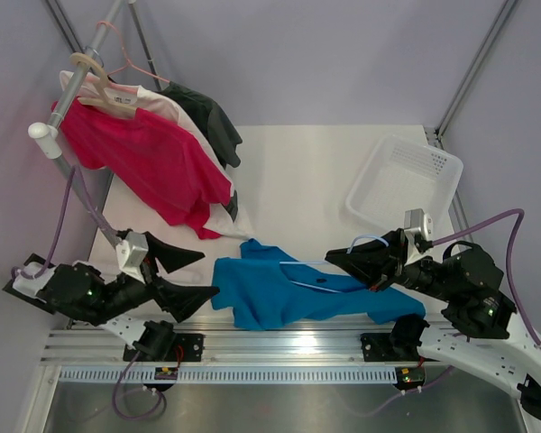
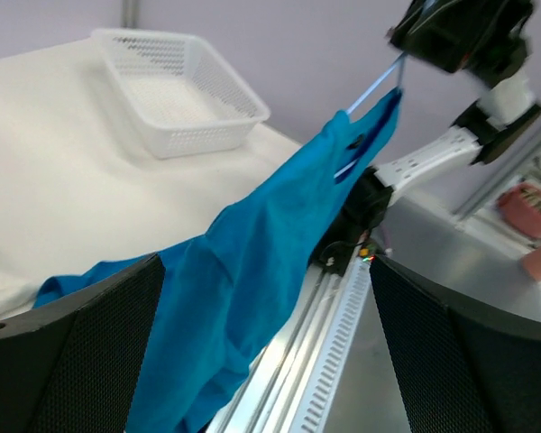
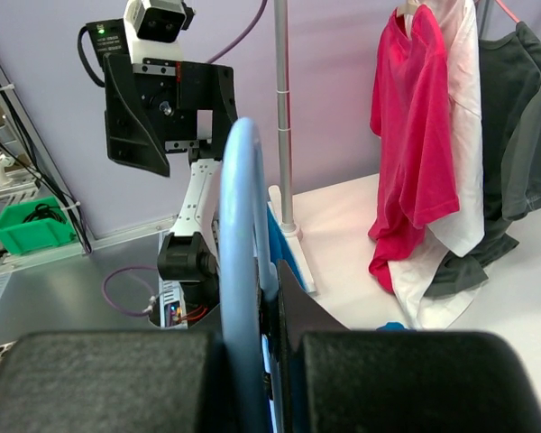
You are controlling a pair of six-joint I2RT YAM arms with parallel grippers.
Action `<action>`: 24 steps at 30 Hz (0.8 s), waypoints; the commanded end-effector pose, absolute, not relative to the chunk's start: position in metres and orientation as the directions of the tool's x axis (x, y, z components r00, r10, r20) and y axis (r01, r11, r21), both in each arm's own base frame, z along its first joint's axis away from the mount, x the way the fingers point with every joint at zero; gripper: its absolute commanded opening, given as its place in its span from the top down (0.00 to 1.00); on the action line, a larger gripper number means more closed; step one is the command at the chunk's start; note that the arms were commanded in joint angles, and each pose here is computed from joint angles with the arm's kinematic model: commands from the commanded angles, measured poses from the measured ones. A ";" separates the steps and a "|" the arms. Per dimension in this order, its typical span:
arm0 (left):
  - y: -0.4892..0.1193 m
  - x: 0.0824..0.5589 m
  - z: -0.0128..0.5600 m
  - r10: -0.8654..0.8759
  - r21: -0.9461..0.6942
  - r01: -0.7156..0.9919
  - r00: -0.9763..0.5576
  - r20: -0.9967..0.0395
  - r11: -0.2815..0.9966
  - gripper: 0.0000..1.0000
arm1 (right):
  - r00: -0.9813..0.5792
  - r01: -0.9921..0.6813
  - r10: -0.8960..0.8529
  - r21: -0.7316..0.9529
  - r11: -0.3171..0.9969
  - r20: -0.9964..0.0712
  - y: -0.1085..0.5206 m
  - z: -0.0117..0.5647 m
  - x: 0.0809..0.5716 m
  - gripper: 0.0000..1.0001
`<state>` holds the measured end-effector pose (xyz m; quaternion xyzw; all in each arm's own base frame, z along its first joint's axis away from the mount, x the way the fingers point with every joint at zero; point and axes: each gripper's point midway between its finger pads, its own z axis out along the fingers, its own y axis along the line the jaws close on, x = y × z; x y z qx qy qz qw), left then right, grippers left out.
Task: Remove the t-shirt from the hanger
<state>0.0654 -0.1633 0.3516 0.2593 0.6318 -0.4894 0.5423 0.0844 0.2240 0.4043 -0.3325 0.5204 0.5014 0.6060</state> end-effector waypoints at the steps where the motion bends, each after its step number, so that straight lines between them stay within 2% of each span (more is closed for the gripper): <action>1: -0.173 0.077 0.340 -0.132 -0.265 0.810 -0.230 -0.964 0.524 0.01 | -0.017 -0.956 0.338 0.114 0.270 -0.941 0.213 0.436 0.078 1.00; 9: -0.201 0.073 0.328 0.008 -0.109 0.785 -0.143 -0.990 0.610 0.01 | -0.020 -0.960 0.359 0.117 0.253 -0.933 0.209 0.447 0.072 1.00; 10: -0.206 0.072 0.324 0.030 -0.088 0.782 -0.135 -0.990 0.617 0.03 | -0.016 -0.960 0.362 0.115 0.254 -0.932 0.208 0.449 0.072 1.00; 11: -0.208 0.071 0.322 0.033 -0.088 0.780 -0.139 -0.990 0.620 0.10 | -0.012 -0.959 0.364 0.114 0.260 -0.931 0.207 0.450 0.073 1.00; 12: -0.209 0.071 0.320 0.037 -0.086 0.777 -0.139 -0.990 0.624 0.19 | -0.005 -0.959 0.371 0.110 0.261 -0.929 0.205 0.456 0.072 1.00; 13: -0.207 0.074 0.320 0.032 -0.085 0.758 -0.138 -0.990 0.647 0.50 | -0.004 -0.957 0.368 0.110 0.268 -0.930 0.205 0.456 0.073 1.00; 15: -0.199 0.083 0.320 -0.007 -0.122 0.703 -0.165 -0.986 0.701 1.00 | 0.002 -0.948 0.369 0.116 0.297 -0.929 0.201 0.461 0.077 1.00; 18: -0.166 0.112 0.324 -0.143 -0.219 0.520 -0.182 -0.973 0.826 1.00 | 0.029 -0.892 0.393 0.154 0.426 -0.919 0.185 0.464 0.098 1.00; 19: -0.146 0.125 0.323 -0.156 -0.203 0.451 -0.139 -0.978 0.869 1.00 | 0.051 -0.846 0.410 0.179 0.503 -0.911 0.174 0.466 0.111 1.00; 20: -0.139 0.129 0.328 -0.297 -0.348 0.407 -0.185 -0.937 0.845 1.00 | 0.063 -0.825 0.419 0.188 0.532 -0.906 0.168 0.466 0.115 1.00; 24: -0.105 0.148 0.334 -0.491 -0.518 0.298 -0.165 -0.855 0.802 1.00 | 0.104 -0.795 0.456 0.202 0.572 -0.884 0.145 0.468 0.113 1.00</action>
